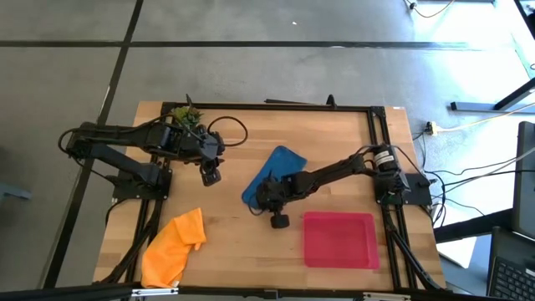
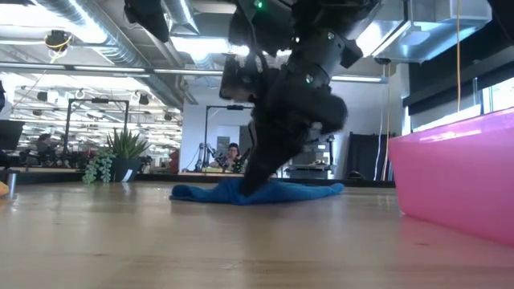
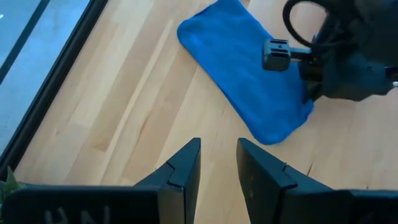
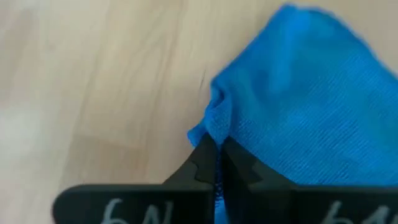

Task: Roll microfiber towels into tight, uniform cylinder then place into a basket
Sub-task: Fold the blue microfiber towel

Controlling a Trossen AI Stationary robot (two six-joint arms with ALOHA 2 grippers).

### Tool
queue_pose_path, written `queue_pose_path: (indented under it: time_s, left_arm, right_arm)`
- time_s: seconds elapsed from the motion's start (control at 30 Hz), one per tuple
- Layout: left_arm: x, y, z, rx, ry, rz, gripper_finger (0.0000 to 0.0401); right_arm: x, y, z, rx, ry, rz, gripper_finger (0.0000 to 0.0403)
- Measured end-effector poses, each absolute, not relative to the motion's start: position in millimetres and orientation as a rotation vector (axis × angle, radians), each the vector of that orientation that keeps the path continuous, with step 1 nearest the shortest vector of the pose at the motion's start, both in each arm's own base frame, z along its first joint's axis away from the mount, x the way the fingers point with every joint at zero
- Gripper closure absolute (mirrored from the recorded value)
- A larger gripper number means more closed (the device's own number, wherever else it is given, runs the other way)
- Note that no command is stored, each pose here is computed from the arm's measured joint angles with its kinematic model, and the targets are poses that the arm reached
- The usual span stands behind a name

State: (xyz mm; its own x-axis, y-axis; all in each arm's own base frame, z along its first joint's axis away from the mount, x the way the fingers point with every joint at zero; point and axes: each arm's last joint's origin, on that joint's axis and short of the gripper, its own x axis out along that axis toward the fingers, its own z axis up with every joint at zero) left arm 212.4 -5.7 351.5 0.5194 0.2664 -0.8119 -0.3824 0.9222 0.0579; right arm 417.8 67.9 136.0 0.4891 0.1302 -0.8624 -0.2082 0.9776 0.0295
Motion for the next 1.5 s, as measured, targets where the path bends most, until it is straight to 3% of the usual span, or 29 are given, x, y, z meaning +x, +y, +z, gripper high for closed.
queue_pose_path:
  time_s: [0.3, 0.73, 1.23, 1.5]
  left_arm:
    - [212.2, -5.7, 351.3, -0.133, 0.952, 0.389, 0.0305]
    - [212.5, -5.8, 351.5, -0.136, 0.949, 0.386, 0.0305]
    - [212.9, -5.8, 351.7, -0.137, 0.945, 0.386, 0.0305]
    - [212.9, -5.8, 351.7, -0.137, 0.945, 0.386, 0.0305]
  right_arm:
    - [415.4, 51.3, 177.6, 0.032, 0.941, 0.129, 0.0397]
    - [408.7, 22.6, 180.2, 0.208, 1.013, -0.053, 0.0397]
    - [378.4, 10.8, 214.0, 0.225, 1.054, -0.404, 0.0397]
    - [367.8, -3.8, 214.1, 0.28, 1.084, -0.594, 0.0397]
